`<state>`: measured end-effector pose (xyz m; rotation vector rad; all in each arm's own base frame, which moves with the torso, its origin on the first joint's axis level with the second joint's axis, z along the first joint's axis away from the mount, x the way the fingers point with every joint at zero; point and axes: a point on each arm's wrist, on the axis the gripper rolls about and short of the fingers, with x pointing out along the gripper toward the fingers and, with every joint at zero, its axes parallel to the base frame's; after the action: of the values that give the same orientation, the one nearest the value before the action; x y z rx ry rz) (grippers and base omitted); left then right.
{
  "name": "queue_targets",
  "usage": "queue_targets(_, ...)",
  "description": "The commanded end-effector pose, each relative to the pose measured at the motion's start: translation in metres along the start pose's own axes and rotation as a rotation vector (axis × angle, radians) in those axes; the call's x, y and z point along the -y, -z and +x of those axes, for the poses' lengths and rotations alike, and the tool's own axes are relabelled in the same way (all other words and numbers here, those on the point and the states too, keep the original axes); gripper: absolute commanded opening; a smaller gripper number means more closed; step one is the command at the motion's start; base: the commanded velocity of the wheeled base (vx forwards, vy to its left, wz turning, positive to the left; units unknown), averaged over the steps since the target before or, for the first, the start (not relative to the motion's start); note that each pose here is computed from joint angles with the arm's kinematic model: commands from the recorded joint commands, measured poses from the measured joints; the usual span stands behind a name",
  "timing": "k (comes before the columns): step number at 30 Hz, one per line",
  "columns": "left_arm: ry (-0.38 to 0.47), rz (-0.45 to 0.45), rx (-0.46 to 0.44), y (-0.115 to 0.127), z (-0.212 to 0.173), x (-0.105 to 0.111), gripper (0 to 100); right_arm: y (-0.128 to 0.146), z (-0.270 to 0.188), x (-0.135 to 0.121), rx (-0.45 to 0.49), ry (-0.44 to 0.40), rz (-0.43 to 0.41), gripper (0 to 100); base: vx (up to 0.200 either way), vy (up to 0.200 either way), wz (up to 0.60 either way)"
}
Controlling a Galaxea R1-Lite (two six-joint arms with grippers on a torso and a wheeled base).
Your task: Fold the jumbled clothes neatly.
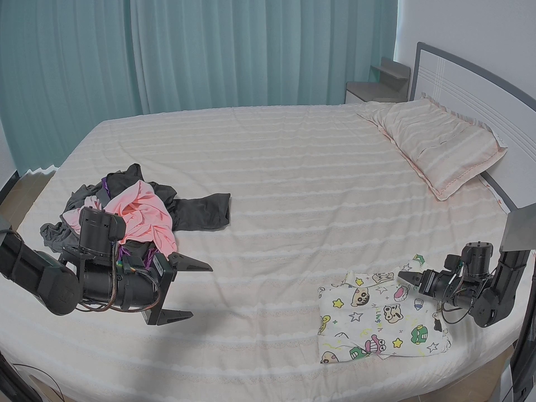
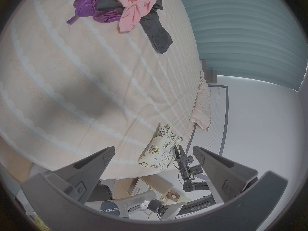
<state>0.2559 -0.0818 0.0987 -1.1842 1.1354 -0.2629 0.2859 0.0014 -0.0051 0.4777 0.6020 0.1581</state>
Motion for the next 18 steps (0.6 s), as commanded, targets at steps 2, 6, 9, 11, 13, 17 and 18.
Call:
queue_targets(2,-0.006,-0.004,-0.002,-0.001,0.002,-0.001,100,0.015,0.017,0.019,-0.055,0.055,0.041,100,0.000,0.000,0.00)
queue_targets(6,-0.007,-0.004,-0.001,0.000,0.001,-0.002,100,0.012,0.014,0.016,-0.043,0.046,0.041,100,0.000,0.000,0.00)
queue_targets(9,-0.007,-0.004,-0.001,0.000,0.001,-0.002,100,0.007,0.012,0.013,-0.023,0.039,0.035,100,0.000,0.000,0.00)
queue_targets(11,-0.006,-0.004,-0.001,0.000,0.001,-0.001,100,0.001,0.008,0.012,0.005,0.036,0.031,100,0.000,0.000,0.00)
queue_targets(13,-0.004,-0.003,0.000,0.000,0.001,-0.001,100,-0.008,0.003,0.014,0.037,0.042,0.035,100,0.000,0.000,0.00)
queue_targets(17,-0.004,-0.003,0.000,0.000,0.001,-0.001,100,-0.004,0.003,0.023,0.012,0.073,0.060,100,0.000,0.000,0.00)
queue_targets(18,-0.004,-0.003,0.000,0.000,0.001,-0.001,100,-0.004,0.004,0.025,0.018,0.075,0.062,100,0.000,0.000,0.00)
